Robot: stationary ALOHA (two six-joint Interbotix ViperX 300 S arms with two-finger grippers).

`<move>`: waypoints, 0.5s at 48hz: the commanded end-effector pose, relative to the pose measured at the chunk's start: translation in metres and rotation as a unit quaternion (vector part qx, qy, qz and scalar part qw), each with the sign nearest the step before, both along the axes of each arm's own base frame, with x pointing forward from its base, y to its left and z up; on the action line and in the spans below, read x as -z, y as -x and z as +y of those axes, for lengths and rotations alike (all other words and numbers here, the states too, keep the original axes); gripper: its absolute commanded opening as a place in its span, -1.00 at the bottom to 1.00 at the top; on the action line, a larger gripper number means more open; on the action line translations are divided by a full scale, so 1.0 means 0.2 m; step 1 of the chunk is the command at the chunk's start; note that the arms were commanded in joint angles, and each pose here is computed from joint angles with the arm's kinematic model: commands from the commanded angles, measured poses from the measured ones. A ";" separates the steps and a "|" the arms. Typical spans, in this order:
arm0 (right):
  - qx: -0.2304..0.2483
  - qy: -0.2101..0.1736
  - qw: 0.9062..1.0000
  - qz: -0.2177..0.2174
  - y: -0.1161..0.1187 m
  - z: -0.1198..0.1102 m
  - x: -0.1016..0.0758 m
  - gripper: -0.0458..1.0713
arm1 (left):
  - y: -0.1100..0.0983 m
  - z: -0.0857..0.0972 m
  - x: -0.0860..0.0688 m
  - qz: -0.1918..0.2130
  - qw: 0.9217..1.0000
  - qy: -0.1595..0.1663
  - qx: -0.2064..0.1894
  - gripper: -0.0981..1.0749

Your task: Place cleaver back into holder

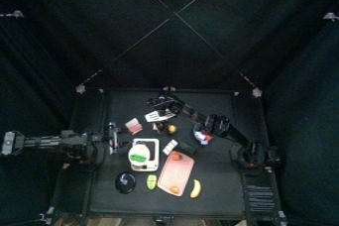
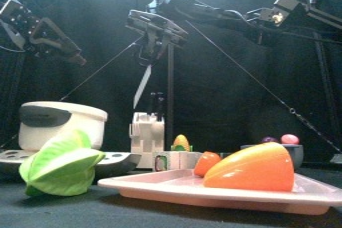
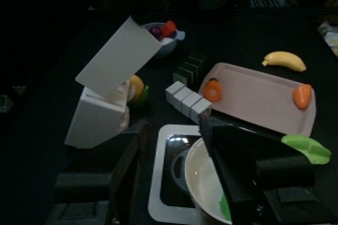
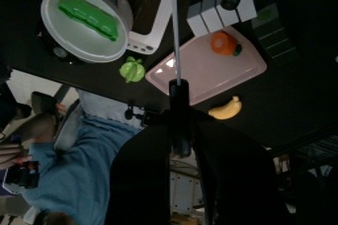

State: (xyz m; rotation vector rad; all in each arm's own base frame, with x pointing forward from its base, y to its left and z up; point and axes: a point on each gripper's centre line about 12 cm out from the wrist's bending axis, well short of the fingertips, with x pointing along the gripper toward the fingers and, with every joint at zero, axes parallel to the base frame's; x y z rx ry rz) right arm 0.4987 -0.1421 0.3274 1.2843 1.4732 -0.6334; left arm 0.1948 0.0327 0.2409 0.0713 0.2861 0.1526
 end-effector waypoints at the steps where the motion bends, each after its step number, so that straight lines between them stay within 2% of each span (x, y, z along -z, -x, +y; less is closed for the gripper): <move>1: 0.002 0.004 1.000 -0.010 0.03 0.00 -0.07 -0.08 | -0.01 0.00 -0.02 -0.007 1.000 0.000 -0.001 0.59; 10: 0.000 -0.007 1.000 0.014 0.02 0.00 0.00 -0.07 | -0.01 0.00 -0.02 -0.006 1.000 0.000 -0.001 0.59; 24: 0.000 -0.009 1.000 0.021 0.02 0.00 0.02 -0.07 | -0.01 0.00 -0.02 -0.006 1.000 0.000 -0.001 0.59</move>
